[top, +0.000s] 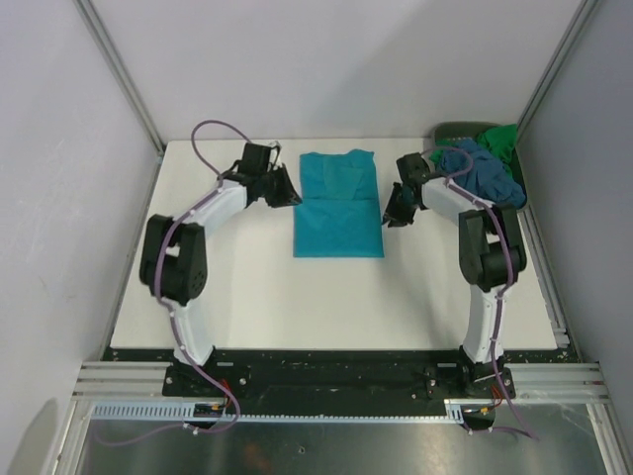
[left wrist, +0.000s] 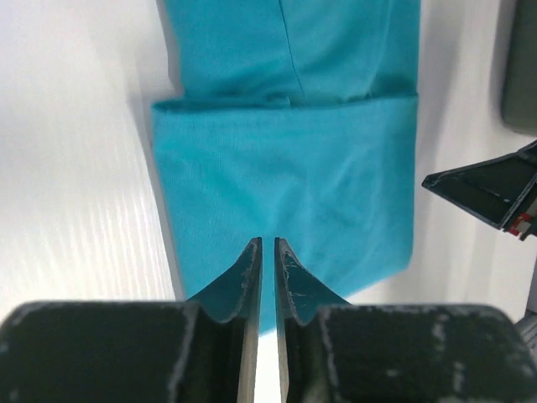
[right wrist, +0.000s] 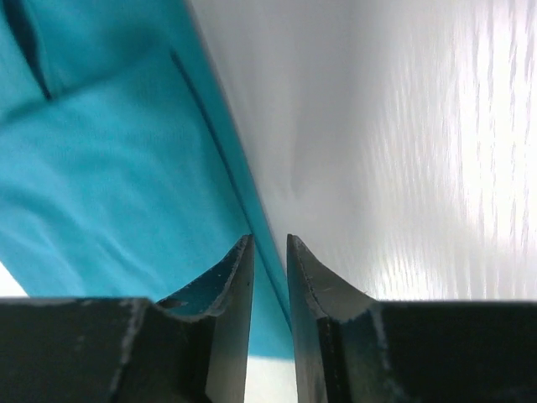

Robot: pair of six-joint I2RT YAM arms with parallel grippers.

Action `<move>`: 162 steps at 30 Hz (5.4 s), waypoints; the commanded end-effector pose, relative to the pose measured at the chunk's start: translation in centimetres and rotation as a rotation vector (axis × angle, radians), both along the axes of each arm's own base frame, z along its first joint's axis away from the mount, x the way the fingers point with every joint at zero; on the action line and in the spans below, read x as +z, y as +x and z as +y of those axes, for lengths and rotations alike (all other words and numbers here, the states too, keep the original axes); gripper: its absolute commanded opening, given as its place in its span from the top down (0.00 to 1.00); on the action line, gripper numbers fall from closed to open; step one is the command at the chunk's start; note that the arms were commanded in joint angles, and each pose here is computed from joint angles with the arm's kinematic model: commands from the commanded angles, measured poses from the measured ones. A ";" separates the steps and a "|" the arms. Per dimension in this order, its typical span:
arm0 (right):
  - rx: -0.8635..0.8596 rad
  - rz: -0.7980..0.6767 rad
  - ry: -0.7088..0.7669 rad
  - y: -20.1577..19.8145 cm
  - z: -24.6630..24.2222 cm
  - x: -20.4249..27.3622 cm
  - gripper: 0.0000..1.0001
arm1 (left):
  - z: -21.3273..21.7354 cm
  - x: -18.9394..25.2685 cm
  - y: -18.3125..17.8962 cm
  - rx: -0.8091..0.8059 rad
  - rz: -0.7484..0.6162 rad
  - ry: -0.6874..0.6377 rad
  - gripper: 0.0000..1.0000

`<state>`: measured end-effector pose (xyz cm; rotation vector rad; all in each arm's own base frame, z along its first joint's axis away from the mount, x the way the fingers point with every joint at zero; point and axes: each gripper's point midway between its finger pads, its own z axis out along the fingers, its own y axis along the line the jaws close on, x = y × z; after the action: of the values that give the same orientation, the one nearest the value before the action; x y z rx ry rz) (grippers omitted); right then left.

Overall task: Fold and stack the t-shirts
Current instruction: Fold the folded rectangular tshirt in 1/3 of the way, then grab one side of the 2/3 rectangular tshirt with both arms, then fold the long partially folded tshirt into a neat square

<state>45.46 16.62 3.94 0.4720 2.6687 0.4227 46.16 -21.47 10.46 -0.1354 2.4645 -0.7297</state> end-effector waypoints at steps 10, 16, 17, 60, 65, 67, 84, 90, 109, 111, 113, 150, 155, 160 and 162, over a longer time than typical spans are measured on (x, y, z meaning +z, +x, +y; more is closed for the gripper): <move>0.030 -0.044 -0.042 -8.3 1.7 2.0 0.73 | 2.7 -1.9 -10.0 0.054 0.105 -0.021 0.82; 0.014 -0.041 -0.066 -9.0 1.8 1.3 0.72 | 3.0 -3.1 -11.7 0.051 0.118 -0.026 0.81; 0.009 -0.042 -0.076 -9.0 1.7 1.2 0.72 | 3.1 -3.2 -11.8 0.051 0.120 -0.026 0.81; 0.009 0.013 -0.111 -11.5 1.7 -1.6 0.99 | 1.8 -7.8 -12.4 0.135 0.188 0.032 0.67; 0.011 0.013 -0.111 -11.6 1.7 -1.6 1.00 | 1.6 -8.2 -12.4 0.144 0.198 0.033 0.67; 0.012 0.011 -0.110 -11.5 1.6 -1.5 1.00 | 1.6 -8.3 -12.3 0.148 0.198 0.033 0.67; 0.032 0.007 -0.112 -11.6 1.5 -1.1 1.00 | 0.2 -8.5 -12.1 0.127 0.197 0.034 0.98; 0.060 -0.006 -0.103 -12.7 1.5 0.0 1.00 | 0.2 -6.9 -13.6 0.118 0.171 0.013 1.00; 0.067 -0.077 -0.011 -27.6 2.3 4.7 1.00 | 1.6 -2.5 -27.8 0.102 0.077 -0.149 1.00; 0.065 -0.101 0.007 -28.1 2.4 5.6 1.00 | 2.0 -1.8 -28.1 0.114 0.060 -0.158 1.00; 0.067 -0.117 0.027 -28.2 2.5 6.2 1.00 | 2.1 -0.9 -28.0 0.122 0.034 -0.168 1.00; -0.049 -0.254 0.065 12.7 2.0 3.0 1.00 | -2.7 -1.6 11.1 0.102 -0.097 -0.086 1.00; -0.053 -0.182 0.043 11.7 1.7 0.0 1.00 | -2.6 -4.8 10.0 0.145 -0.008 -0.089 1.00; -0.068 -0.120 0.051 7.2 1.4 -2.0 1.00 | -2.1 -6.1 6.5 0.169 0.050 -0.040 1.00; -0.069 -0.101 0.057 4.8 1.4 -2.4 1.00 | -1.7 -6.3 4.4 0.183 0.074 -0.017 1.00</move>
<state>55.38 17.89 2.94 0.5244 2.4516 0.5116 54.01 -23.04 2.61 -0.3804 2.4464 -0.7179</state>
